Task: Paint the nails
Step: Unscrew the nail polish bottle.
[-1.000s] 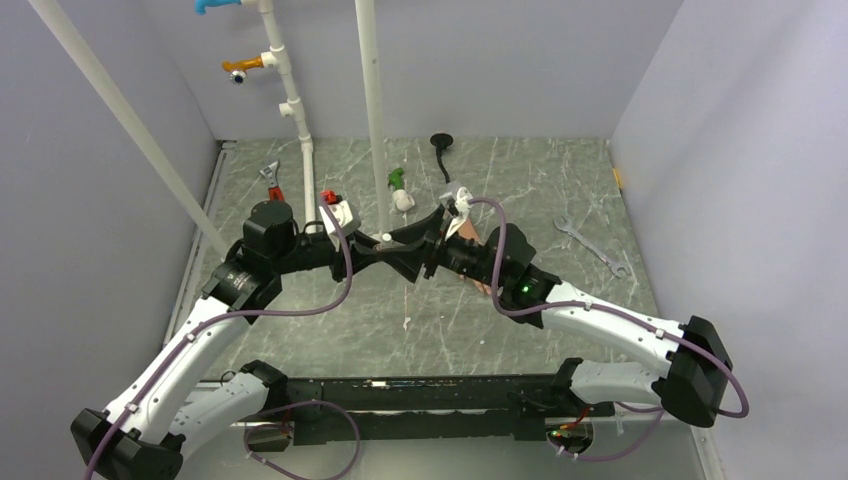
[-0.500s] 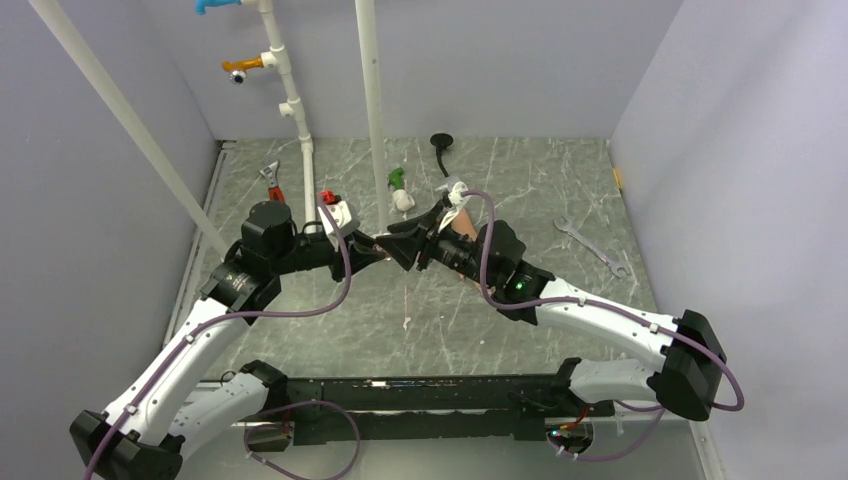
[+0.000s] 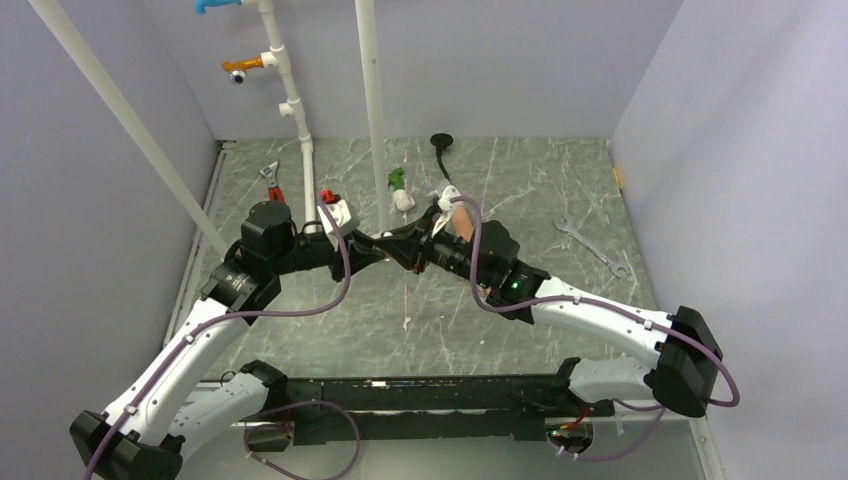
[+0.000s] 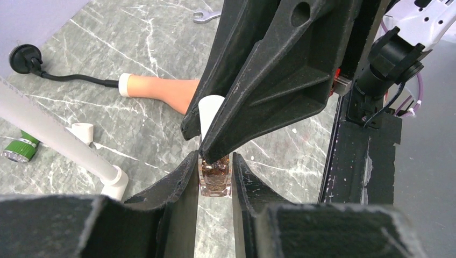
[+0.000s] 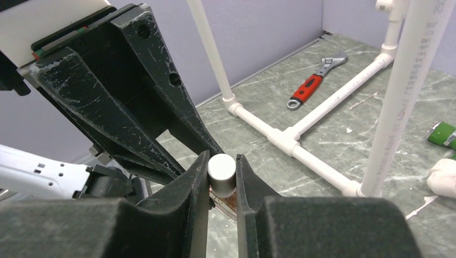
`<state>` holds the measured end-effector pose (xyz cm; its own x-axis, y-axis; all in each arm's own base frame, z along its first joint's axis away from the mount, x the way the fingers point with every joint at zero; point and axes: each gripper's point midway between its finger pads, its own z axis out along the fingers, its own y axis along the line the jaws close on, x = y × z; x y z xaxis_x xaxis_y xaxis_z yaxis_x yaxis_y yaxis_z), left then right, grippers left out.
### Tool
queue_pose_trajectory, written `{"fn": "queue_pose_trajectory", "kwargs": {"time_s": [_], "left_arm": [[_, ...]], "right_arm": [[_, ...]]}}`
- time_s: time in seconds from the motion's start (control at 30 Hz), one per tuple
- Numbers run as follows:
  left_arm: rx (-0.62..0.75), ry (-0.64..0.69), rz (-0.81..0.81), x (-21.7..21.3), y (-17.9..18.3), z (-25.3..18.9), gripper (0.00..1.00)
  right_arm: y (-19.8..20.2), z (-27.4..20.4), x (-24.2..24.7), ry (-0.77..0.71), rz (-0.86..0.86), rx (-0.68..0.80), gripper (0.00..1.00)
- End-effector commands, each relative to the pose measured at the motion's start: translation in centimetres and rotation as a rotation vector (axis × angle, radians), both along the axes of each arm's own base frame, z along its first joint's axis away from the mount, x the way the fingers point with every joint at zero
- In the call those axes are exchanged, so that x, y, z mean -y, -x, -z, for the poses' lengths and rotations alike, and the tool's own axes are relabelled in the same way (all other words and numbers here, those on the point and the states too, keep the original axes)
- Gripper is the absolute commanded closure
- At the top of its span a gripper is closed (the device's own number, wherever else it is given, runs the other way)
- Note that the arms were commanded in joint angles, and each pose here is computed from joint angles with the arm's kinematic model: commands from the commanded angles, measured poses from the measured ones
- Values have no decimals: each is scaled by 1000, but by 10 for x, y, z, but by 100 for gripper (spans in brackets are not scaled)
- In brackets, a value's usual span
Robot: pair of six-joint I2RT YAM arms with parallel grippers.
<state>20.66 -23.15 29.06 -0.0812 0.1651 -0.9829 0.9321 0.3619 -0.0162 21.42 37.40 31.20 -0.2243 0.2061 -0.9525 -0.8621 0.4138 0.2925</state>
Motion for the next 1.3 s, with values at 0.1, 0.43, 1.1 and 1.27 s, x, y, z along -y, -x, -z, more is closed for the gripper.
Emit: {"fn": "queue_pose_trajectory", "kwargs": {"time_s": [0.1, 0.43, 1.1, 1.27], "left_arm": [[66, 36, 27, 3, 2, -20, 100], [74, 51, 179, 10, 26, -23, 100], [44, 87, 424, 18, 64, -27, 100], [50, 81, 382, 17, 58, -27, 100]], "right_arm": [[29, -19, -1, 19, -158, 282, 100], [55, -20, 12, -3, -308, 427, 100], [80, -16, 26, -14, -592, 444, 100], [65, -18, 24, 9, -514, 395, 57]]}}
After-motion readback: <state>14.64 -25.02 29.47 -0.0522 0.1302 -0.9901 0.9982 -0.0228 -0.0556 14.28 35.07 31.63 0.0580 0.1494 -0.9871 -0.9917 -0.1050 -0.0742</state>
